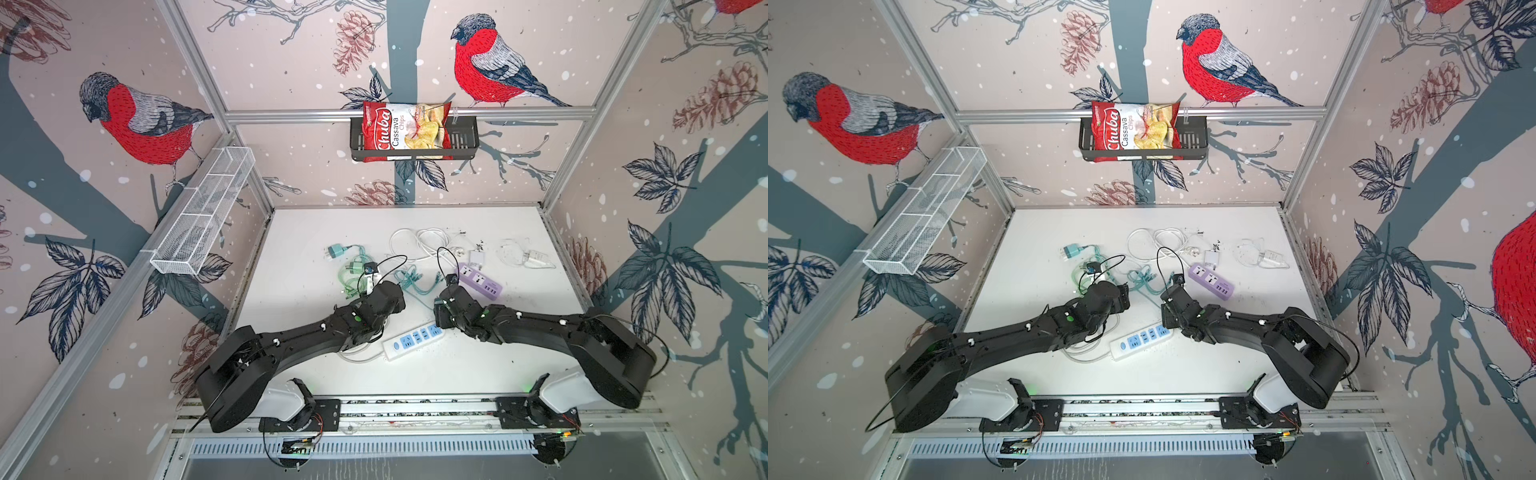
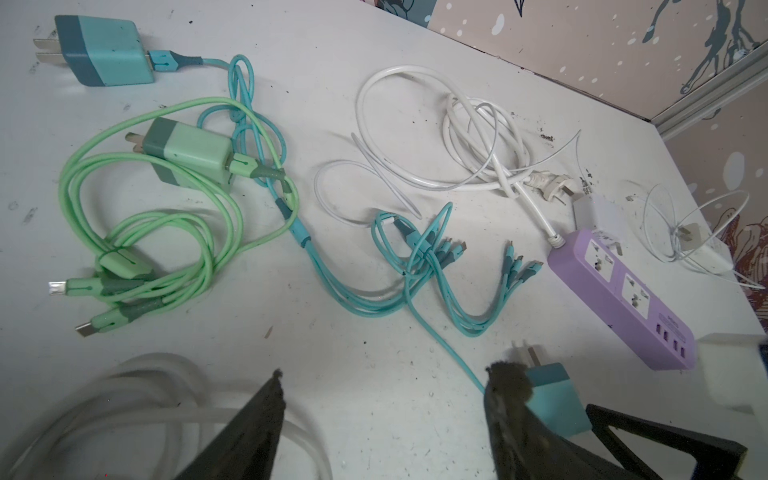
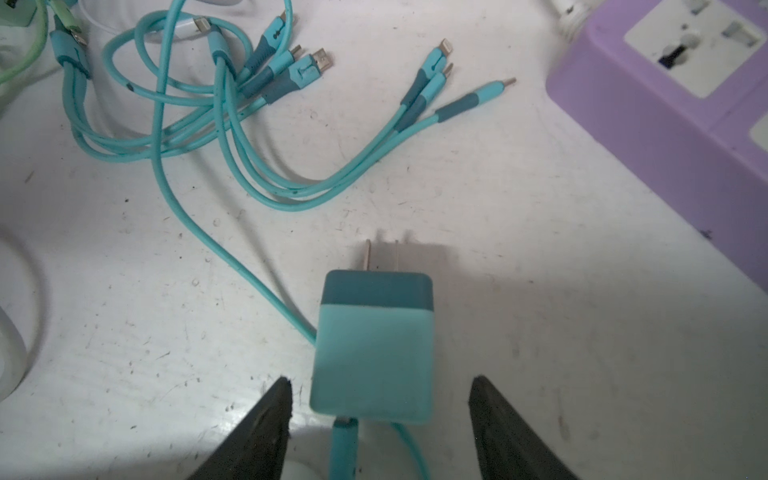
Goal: Insert the plug
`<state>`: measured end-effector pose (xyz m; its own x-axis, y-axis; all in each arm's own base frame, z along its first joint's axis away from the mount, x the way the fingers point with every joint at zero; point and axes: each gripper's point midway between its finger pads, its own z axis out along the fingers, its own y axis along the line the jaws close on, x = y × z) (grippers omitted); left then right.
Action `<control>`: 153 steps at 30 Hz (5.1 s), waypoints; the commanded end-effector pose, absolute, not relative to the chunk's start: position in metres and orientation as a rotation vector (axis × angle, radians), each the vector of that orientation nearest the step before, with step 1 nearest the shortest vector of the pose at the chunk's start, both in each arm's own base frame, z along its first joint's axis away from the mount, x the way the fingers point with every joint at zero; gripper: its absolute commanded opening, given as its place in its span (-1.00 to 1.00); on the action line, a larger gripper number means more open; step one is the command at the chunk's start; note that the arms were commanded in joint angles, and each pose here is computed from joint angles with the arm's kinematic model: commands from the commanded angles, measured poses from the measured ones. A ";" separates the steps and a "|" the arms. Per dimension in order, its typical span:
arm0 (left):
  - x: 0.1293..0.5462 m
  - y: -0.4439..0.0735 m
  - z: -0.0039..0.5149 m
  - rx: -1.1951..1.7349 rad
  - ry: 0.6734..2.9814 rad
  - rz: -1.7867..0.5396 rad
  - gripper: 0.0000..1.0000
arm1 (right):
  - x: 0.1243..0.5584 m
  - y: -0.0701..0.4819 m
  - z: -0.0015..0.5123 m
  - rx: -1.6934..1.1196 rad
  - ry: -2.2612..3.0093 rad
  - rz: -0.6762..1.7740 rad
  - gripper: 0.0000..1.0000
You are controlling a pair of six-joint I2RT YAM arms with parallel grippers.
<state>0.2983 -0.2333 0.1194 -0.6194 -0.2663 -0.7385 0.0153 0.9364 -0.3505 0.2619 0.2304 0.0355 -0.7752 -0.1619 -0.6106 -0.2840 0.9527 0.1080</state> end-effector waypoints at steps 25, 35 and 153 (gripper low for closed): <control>0.312 -0.252 0.117 0.062 2.236 -0.305 0.48 | 0.274 0.241 0.047 -0.383 2.463 0.338 -0.45; 0.313 -0.273 0.155 0.529 1.913 -0.224 0.47 | 0.251 0.233 0.112 -0.391 2.601 0.767 -0.49; 0.298 -0.368 0.181 0.959 1.583 -0.519 -0.72 | 0.225 0.251 0.240 -0.414 1.935 0.937 0.02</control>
<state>0.2998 -0.3682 0.1728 0.0089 0.3411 -0.9400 0.8007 0.5606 0.2111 0.2109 0.2503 0.2250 -0.5870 0.0486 -0.8081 -0.6083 0.6322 0.4799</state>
